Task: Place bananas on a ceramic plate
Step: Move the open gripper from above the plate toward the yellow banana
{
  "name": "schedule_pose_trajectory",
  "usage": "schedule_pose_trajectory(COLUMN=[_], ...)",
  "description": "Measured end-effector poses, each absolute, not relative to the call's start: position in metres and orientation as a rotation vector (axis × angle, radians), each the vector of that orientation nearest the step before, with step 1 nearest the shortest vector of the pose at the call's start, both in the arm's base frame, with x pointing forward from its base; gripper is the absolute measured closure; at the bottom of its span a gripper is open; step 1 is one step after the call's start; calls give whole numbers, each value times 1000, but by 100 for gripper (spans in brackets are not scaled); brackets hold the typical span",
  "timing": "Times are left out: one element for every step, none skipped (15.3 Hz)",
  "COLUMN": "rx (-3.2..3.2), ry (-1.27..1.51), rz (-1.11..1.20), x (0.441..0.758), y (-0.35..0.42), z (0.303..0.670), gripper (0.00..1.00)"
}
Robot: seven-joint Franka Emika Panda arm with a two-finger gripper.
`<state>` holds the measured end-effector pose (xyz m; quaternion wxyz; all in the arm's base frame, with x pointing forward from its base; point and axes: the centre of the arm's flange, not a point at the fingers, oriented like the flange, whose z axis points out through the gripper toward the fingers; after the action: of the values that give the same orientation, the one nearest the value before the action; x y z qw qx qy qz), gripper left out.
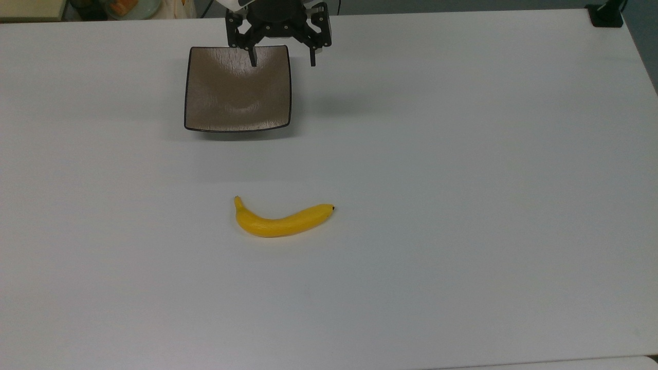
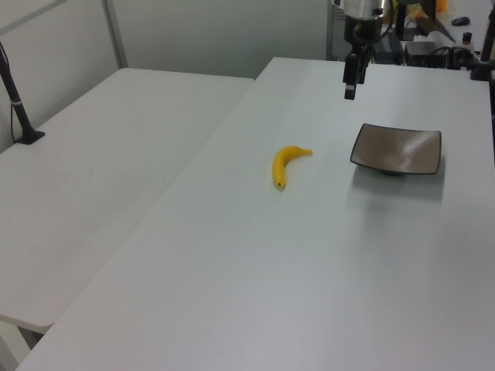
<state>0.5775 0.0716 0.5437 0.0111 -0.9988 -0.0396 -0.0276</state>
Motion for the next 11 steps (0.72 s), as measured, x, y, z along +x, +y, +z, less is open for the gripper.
schedule_pose_trajectory(rx=[-3128, -3128, -3129, -3129, -3129, -3129, -3129, -3129, -3129, -3129, -3129], ry=[-126, -122, -116, -112, -110, -109, -108, -102, -83, -51, -4], rz=[-82, -82, -82, -82, -82, -82, -82, -82, -81, -80, -78], x=[577, 577, 577, 577, 577, 577, 577, 577, 577, 577, 577], y=[70, 69, 69, 68, 68, 68, 68, 68, 68, 68, 68], z=[544, 544, 544, 544, 544, 544, 544, 543, 543, 543, 542], gripper=[0, 0, 0, 0, 0, 0, 0, 0, 0, 0, 0])
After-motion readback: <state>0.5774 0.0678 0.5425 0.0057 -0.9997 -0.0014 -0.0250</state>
